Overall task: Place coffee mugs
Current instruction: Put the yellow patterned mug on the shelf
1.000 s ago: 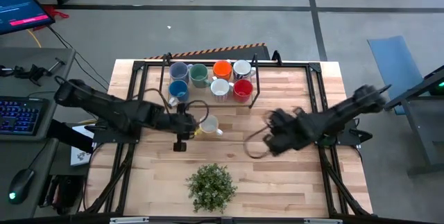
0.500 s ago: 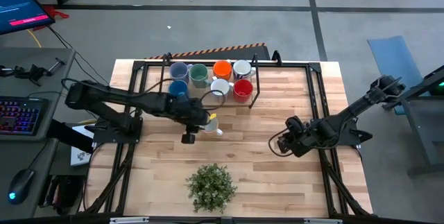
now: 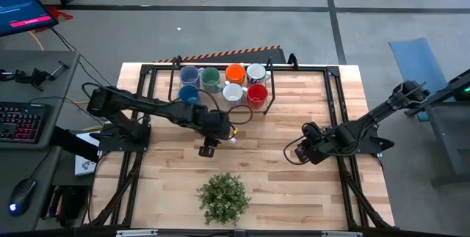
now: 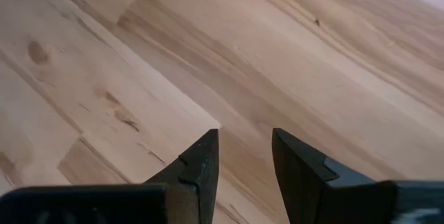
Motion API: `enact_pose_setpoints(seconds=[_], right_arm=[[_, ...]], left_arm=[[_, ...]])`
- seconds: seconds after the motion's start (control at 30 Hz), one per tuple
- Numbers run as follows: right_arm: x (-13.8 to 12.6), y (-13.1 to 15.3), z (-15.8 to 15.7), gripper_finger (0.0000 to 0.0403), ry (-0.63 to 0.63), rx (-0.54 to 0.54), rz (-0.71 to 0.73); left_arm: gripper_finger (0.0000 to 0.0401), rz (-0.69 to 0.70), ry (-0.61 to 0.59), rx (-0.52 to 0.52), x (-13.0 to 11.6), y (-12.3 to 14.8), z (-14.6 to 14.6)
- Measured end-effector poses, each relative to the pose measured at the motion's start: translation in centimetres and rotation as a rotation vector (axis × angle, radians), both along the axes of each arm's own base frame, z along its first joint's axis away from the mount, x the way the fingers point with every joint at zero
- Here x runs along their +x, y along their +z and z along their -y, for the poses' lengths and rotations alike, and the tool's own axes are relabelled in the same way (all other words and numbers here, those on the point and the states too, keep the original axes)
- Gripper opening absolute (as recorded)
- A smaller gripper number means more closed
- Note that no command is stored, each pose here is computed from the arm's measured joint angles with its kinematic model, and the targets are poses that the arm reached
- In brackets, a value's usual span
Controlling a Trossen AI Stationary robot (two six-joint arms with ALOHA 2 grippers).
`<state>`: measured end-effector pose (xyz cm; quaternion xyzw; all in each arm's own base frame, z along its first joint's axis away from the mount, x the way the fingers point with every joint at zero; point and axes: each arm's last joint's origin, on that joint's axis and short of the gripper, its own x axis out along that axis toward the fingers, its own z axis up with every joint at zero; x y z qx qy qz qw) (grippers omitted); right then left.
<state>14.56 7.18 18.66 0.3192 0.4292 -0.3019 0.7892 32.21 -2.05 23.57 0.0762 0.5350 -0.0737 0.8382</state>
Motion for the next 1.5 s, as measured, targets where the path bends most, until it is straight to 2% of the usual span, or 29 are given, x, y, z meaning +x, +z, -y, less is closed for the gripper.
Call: enact_pose_setpoints(seconds=[0.37, 0.43, 0.53, 0.63, 0.7, 0.87, 1.1, 1.3, 1.5], right_arm=[[-0.3, -0.1, 0.1, 0.0114, 0.003, -0.013, -0.032], [-0.3, -0.1, 0.1, 0.0114, 0.003, -0.014, -0.032], [-0.3, -0.1, 0.1, 0.0114, 0.003, -0.014, -0.033], [-0.3, -0.1, 0.1, 0.0114, 0.003, -0.014, -0.033], [-0.3, -0.1, 0.1, 0.0114, 0.003, -0.014, -0.034], [-0.4, -0.1, 0.2, 0.0114, 0.003, -0.022, -0.047], [-0.4, -0.1, 0.2, 0.0114, 0.001, -0.029, -0.047], [-0.4, -0.1, 0.2, 0.0114, 0.001, -0.026, -0.041], [-0.3, -0.1, 0.2, 0.0114, 0.002, -0.019, -0.036]], left_arm=[[0.0122, -0.135, -0.002, 0.005, 1.0, -3.3, 0.9], [0.0118, -0.136, 0.014, 0.035, 1.1, -3.6, 0.8], [0.0087, -0.136, 0.033, 0.082, 1.1, -3.5, 0.6], [0.0025, -0.144, 0.058, 0.084, 1.0, -3.5, 0.3], [0.0015, -0.151, 0.068, 0.084, 0.9, -3.5, 0.3], [0.001, -0.204, 0.07, 0.086, 0.8, -1.9, 0.5], [0.001, -0.239, 0.089, 0.106, -0.2, 3.4, -0.7], [0.001, -0.27, 0.25, 0.095, -1.0, 4.0, -4.5], [0.001, -0.257, 0.271, 0.105, -0.9, 3.8, -6.9]])
